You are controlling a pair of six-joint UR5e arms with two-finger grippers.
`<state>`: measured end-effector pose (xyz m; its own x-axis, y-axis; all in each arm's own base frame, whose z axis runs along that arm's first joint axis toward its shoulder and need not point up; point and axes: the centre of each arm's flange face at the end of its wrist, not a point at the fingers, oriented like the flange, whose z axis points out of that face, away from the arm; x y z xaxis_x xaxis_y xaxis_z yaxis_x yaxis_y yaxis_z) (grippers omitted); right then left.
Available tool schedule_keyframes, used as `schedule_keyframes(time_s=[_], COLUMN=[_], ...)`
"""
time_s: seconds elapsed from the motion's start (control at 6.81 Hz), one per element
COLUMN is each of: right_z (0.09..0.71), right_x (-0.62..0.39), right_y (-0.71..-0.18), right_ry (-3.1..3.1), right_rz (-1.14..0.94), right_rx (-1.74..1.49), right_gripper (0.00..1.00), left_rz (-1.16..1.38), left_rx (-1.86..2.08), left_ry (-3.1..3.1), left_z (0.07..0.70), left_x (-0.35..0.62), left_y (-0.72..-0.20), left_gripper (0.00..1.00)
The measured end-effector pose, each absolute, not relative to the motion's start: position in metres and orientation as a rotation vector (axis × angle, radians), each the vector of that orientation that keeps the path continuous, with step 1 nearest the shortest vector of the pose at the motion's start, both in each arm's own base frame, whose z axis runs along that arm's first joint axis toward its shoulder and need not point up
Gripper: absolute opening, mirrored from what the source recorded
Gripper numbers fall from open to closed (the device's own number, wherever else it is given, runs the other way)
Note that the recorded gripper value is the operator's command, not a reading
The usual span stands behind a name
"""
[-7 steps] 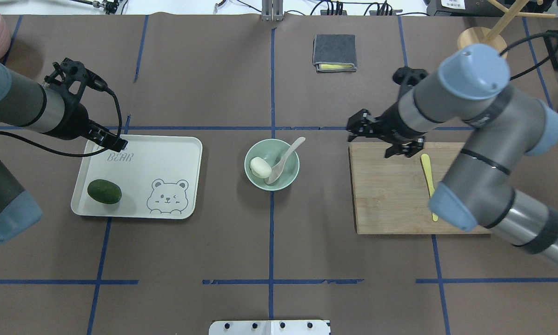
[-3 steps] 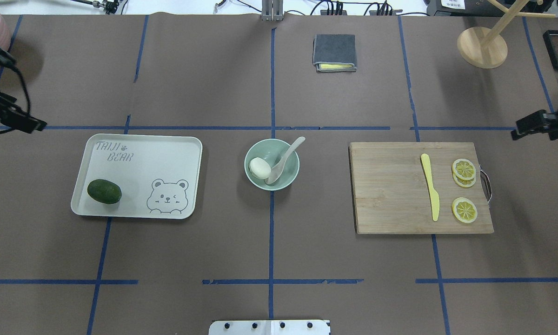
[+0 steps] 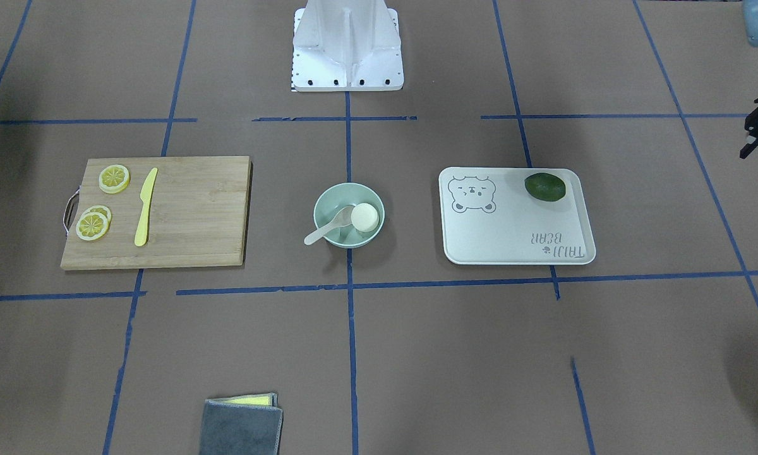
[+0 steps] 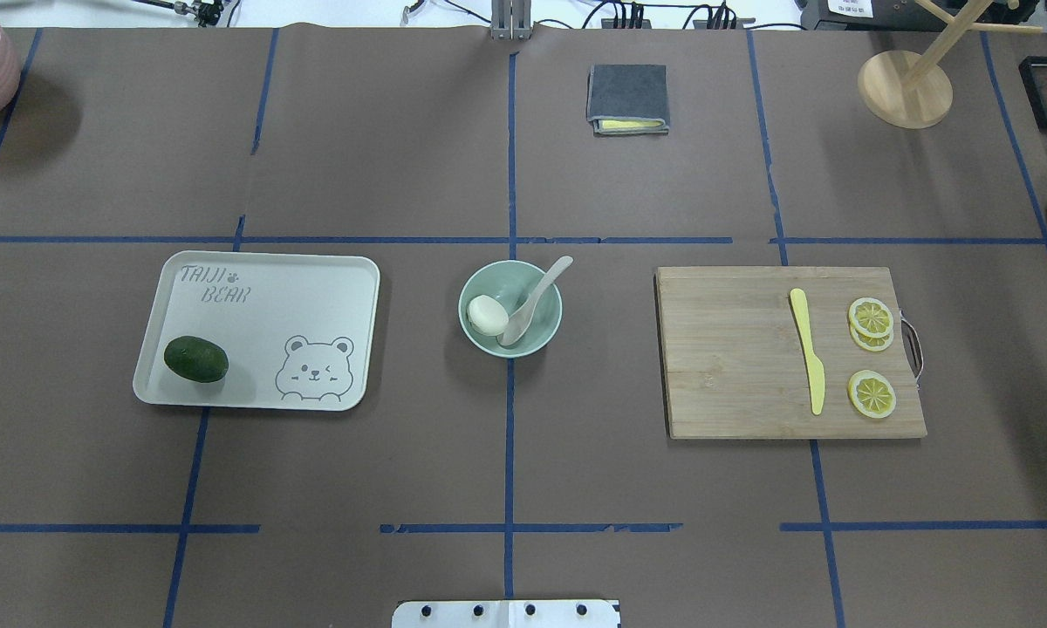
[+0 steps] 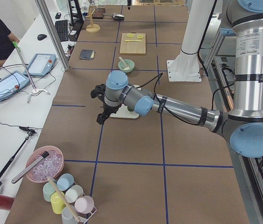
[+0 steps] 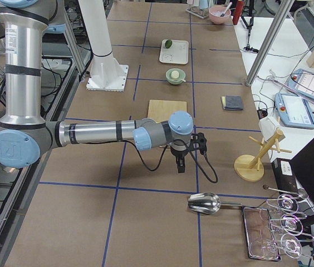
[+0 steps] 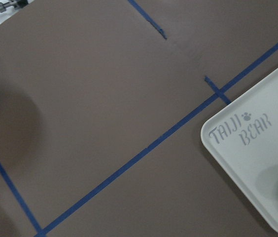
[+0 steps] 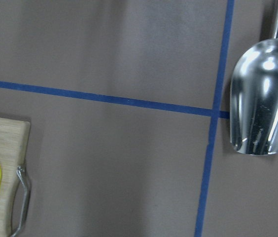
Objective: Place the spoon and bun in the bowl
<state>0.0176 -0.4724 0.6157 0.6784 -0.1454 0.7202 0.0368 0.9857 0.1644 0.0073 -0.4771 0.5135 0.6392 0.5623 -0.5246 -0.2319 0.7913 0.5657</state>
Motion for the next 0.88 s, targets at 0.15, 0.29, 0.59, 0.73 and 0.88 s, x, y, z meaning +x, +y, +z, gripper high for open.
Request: schedule_keyframes(time_s=[0.15,0.29,0.59,0.73,0.88], right_z=[0.622,0.618,0.593,0.583,0.578], right_x=[0.042,0.058,0.065,0.061,0.054], right_y=[-0.469,-0.466,-0.462,-0.462,-0.463], right_ry=[-0.816,-0.813,-0.809,-0.808,-0.810], right_rz=[-0.114,-0.121,-0.125,-0.125,-0.130], right_rx=[0.155,0.157,0.144,0.133,0.122], right_gripper=[1.00,1.00,1.00,1.00,1.00], left_rz=[0.438,0.410,0.317,0.273,0.254], left_rx=[0.412,0.350,0.263,0.236,0.225], left_ry=[0.751,0.754,0.795,0.818,0.825], left_z=[0.531,0.544,0.569,0.576,0.580], left_x=[-0.001,-0.004,-0.029,-0.042,-0.048], left_y=[-0.472,-0.469,-0.461,-0.456,-0.453], left_gripper=[0.99,0.99,1.00,1.00,1.00])
